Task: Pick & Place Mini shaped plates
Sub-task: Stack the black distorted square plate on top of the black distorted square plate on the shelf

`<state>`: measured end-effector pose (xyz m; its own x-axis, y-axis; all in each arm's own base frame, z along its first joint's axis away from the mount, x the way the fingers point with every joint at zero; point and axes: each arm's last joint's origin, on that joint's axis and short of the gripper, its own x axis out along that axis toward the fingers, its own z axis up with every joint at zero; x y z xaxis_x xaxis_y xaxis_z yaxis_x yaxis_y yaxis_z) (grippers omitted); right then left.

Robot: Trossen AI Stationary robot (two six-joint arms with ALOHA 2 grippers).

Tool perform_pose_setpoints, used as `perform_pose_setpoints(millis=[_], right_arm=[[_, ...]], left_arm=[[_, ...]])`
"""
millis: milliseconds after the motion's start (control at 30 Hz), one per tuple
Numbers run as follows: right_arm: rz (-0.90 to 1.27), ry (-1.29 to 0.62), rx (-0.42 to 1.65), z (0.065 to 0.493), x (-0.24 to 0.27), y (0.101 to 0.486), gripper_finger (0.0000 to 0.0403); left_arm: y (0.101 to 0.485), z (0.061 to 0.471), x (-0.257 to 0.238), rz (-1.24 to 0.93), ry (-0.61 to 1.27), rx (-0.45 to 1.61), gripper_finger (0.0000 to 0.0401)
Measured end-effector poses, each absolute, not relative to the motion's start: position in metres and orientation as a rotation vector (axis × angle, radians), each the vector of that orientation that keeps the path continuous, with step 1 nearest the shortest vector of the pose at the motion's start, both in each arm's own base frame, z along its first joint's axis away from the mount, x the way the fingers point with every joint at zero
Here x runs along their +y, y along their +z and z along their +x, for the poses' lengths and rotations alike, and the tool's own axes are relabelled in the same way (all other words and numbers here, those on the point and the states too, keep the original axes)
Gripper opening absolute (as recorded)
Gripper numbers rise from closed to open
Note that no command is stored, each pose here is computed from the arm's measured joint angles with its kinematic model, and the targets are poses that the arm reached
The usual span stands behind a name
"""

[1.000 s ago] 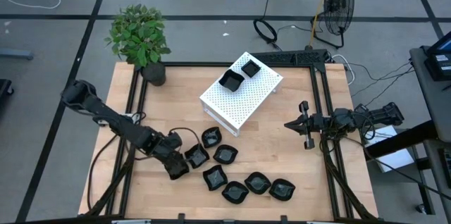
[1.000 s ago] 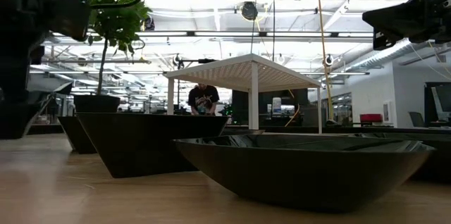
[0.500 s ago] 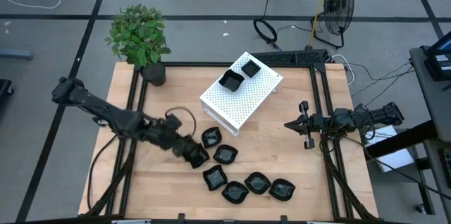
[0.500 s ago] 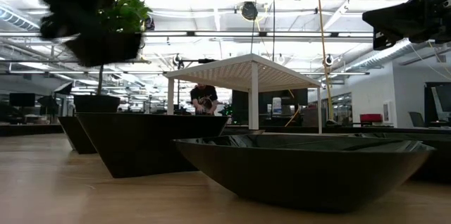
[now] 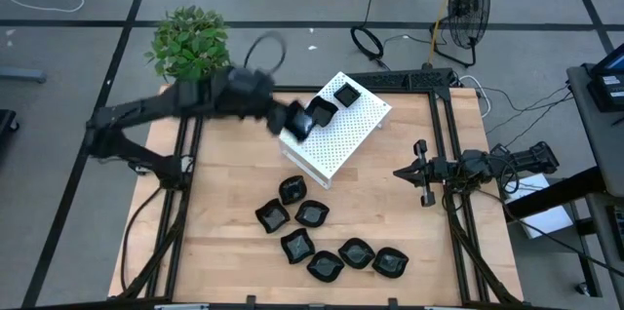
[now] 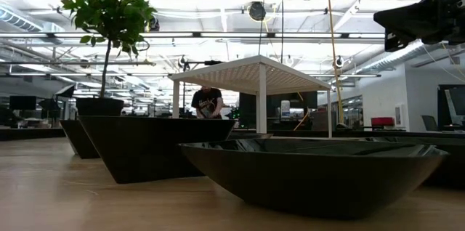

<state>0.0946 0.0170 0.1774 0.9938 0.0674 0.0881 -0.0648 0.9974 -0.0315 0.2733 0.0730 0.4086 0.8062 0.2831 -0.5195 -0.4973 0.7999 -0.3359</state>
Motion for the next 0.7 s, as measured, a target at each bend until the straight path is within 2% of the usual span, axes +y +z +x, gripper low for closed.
perform_pose_setpoints(millis=[200,367,567,700], right_arm=[[-0.029,0.066,-0.089,0.095,0.017,0.177,0.0],[-0.029,0.066,-0.089,0.095,0.017,0.177,0.0],[-0.029,0.066,-0.089,0.095,0.017,0.177,0.0],[-0.029,0.066,-0.089,0.095,0.017,0.177,0.0]], left_arm=[[0.412,0.313,0.141,-0.453,0.38,0.529,0.0],[0.381,0.336,0.178,-0.499,0.396,0.645,0.0],[0.347,0.352,0.195,-0.692,0.484,0.706,0.0002],[0.334,0.361,0.192,-0.713,0.494,0.745,0.0002]])
